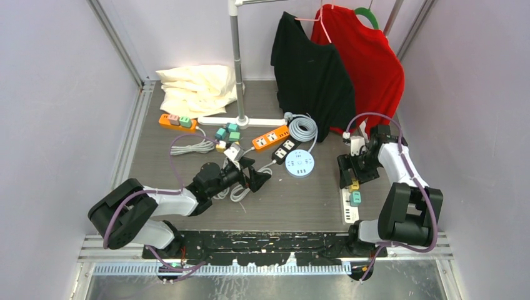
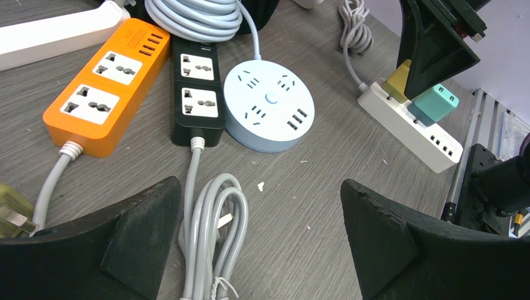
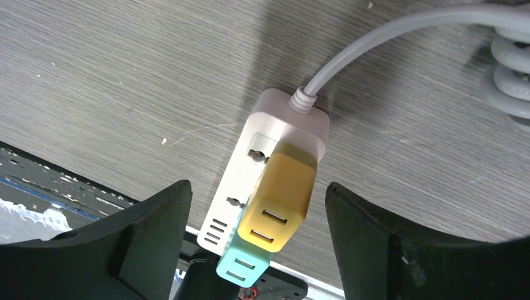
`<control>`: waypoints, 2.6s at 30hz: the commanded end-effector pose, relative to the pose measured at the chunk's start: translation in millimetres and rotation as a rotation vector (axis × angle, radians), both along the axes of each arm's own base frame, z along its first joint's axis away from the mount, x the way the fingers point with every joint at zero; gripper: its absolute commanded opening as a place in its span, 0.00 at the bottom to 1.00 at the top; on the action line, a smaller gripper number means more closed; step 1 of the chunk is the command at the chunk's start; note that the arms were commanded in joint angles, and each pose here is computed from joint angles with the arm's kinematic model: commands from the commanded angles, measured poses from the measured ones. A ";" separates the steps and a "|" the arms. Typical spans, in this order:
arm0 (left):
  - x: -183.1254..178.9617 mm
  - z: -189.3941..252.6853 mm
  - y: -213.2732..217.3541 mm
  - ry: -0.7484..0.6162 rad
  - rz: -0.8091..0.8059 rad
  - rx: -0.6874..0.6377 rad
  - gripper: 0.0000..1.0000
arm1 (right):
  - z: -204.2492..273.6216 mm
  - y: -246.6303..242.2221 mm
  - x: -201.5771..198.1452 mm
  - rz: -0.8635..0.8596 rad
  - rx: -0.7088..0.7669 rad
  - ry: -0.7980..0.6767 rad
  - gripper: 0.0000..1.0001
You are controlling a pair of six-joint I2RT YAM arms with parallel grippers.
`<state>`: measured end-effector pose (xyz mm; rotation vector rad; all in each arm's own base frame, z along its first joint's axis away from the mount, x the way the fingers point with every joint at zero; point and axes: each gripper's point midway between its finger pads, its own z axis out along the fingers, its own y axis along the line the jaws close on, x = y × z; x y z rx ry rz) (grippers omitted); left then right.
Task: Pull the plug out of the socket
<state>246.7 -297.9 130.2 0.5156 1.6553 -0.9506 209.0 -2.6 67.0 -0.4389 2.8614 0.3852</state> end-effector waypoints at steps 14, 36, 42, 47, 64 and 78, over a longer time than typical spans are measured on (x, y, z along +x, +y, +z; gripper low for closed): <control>-0.9 28.4 -0.8 -0.087 -0.011 -0.068 0.97 | -1.6 14.7 -25.0 0.120 0.106 0.115 0.76; -2.1 29.2 0.6 -0.094 -0.010 -0.071 0.97 | 79.2 -21.1 -11.7 0.210 0.007 -0.201 0.80; -3.1 29.8 1.4 -0.097 -0.011 -0.074 0.97 | 54.9 -58.7 -15.0 0.069 -0.037 -0.165 0.50; -3.2 30.0 1.4 -0.099 -0.012 -0.075 0.97 | 14.1 -74.2 -17.8 -0.014 -0.030 -0.084 0.24; -3.1 29.0 -0.1 -0.097 -0.017 -0.072 0.97 | -13.0 -1.1 -18.8 0.182 0.222 -0.046 0.01; -2.9 29.3 0.0 -0.097 -0.015 -0.073 0.97 | -19.1 26.2 -14.0 0.395 0.174 -0.001 0.04</control>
